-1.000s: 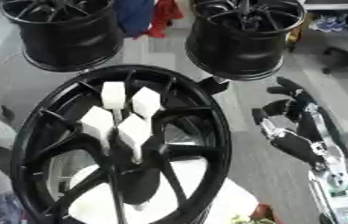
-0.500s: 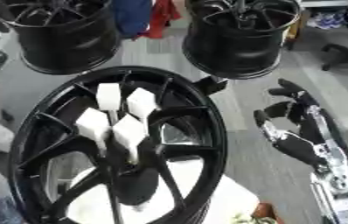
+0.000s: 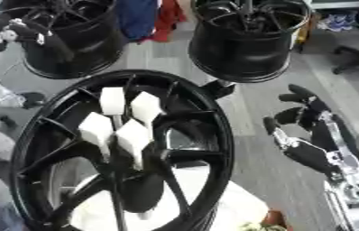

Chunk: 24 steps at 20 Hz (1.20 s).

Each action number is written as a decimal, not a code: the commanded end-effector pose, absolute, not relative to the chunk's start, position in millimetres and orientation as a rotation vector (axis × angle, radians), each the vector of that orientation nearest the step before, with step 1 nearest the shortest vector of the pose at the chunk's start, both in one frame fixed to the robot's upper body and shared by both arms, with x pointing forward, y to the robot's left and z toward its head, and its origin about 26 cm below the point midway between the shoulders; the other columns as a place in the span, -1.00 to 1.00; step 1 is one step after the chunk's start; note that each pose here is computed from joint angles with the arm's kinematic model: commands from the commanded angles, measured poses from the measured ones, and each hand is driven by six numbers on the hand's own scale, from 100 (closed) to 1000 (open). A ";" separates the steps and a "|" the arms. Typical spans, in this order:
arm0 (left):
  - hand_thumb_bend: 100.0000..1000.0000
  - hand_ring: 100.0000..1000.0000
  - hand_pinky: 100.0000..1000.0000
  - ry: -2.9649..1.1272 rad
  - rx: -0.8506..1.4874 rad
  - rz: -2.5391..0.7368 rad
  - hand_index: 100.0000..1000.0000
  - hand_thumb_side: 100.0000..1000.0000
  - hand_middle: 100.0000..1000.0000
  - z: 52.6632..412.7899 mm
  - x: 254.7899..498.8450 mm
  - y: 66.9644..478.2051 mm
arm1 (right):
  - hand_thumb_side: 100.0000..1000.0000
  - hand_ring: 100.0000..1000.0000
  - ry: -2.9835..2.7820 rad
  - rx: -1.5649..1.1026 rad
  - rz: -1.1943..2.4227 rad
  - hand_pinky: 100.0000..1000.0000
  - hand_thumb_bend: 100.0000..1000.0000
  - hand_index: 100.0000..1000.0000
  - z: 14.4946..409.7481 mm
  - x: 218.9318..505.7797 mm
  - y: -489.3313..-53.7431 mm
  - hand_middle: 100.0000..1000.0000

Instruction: Pull the pin out of the wheel hub.

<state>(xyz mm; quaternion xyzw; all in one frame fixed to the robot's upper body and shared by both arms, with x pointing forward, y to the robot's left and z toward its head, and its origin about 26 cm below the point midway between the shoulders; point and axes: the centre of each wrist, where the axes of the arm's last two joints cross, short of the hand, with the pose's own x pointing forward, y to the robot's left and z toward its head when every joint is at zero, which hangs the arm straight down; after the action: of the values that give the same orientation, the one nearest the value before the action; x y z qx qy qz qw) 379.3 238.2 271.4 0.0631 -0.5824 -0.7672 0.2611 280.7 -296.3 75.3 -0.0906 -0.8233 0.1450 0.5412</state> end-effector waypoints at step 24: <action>-0.34 0.23 0.11 -1.400 0.061 -2.237 0.66 -0.27 0.26 227.2 398.6 208.1 | -0.66 0.16 -1.970 -0.220 0.380 0.19 -0.39 0.81 82.2 282.6 -299.5 0.46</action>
<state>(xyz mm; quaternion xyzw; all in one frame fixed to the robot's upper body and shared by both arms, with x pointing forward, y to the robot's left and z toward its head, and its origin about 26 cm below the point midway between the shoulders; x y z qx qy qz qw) 398.5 204.1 221.2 0.0239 -0.5402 -0.7941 0.2776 281.1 -295.4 73.6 -0.0870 -0.8215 0.1495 0.5433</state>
